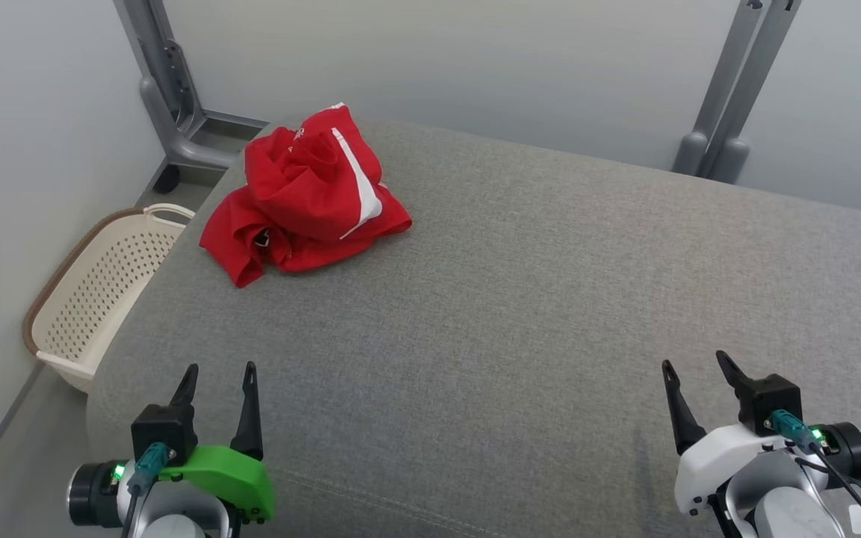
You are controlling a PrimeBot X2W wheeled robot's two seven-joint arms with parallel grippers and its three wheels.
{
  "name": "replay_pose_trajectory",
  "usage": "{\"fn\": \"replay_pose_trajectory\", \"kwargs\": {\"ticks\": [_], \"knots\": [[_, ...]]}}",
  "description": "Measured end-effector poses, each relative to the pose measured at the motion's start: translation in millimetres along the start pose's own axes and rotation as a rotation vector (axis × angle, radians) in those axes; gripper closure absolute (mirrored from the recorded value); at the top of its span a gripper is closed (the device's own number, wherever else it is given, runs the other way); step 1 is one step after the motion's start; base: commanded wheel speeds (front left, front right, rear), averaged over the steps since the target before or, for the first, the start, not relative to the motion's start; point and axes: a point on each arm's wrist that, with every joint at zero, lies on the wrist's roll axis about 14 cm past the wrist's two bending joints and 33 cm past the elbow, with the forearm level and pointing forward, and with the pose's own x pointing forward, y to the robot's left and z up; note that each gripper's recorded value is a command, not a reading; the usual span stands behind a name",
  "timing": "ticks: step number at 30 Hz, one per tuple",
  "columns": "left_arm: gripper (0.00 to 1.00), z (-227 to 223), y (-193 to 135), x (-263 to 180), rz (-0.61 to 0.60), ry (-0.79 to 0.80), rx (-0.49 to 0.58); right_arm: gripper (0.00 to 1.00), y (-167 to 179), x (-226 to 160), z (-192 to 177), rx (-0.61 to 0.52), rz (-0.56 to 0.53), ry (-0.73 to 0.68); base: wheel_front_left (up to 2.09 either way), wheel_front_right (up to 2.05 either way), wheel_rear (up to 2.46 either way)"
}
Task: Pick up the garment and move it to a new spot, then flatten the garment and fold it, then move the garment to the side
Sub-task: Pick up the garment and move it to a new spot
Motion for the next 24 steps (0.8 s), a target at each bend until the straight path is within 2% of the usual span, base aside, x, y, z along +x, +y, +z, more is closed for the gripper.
{"fn": "replay_pose_trajectory", "kwargs": {"ticks": [7, 13, 19, 24], "knots": [[0.00, -0.4, 4.9, -2.8, 0.018, 0.007, -0.015, 0.00, 3.9, 2.0, 0.6, 0.000, 0.012, -0.001, 0.00, 0.00, 0.00], [0.00, -13.8, 3.3, -1.2, 0.014, 0.097, -0.059, 0.00, 4.8, 3.2, 0.6, 0.000, 0.014, -0.001, 0.00, 0.00, 0.00], [0.00, -12.0, -3.4, 24.5, -0.019, 0.231, -0.091, 0.00, 9.5, 6.0, -0.4, -0.007, 0.031, 0.009, 0.00, 0.00, 0.00], [0.00, -0.2, -16.7, 54.6, -0.059, 0.321, -0.075, 0.00, 16.2, 10.7, -1.9, -0.016, 0.055, 0.022, 0.00, 0.00, 0.00]]}}
